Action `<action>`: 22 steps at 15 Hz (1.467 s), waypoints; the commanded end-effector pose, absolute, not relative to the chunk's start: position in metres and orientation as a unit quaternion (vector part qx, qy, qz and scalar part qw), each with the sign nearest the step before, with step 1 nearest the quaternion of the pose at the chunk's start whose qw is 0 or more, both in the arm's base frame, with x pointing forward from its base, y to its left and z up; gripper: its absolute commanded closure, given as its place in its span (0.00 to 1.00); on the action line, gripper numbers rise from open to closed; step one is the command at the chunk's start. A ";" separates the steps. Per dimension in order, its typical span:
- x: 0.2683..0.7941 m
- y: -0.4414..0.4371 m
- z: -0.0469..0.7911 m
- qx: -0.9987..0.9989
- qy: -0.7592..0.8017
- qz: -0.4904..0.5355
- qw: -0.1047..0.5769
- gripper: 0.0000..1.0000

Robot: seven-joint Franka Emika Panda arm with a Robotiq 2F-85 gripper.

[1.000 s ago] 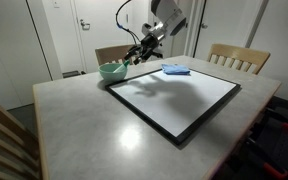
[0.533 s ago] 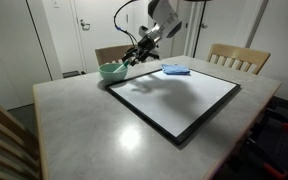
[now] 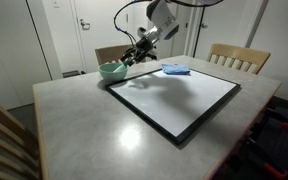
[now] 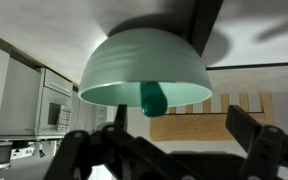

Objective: Take the marker out of the bowl and use it to write on the board

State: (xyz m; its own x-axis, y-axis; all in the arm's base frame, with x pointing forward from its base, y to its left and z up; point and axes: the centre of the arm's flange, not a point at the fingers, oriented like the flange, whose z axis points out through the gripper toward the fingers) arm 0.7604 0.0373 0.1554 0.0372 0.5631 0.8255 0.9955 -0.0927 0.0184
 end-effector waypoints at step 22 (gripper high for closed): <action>0.804 0.052 0.136 -0.651 -0.599 -0.352 0.307 0.18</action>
State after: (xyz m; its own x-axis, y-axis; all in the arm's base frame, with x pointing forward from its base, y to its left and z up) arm 0.7902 0.0546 0.1362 0.0444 0.5677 0.8221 0.9943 -0.1054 0.0190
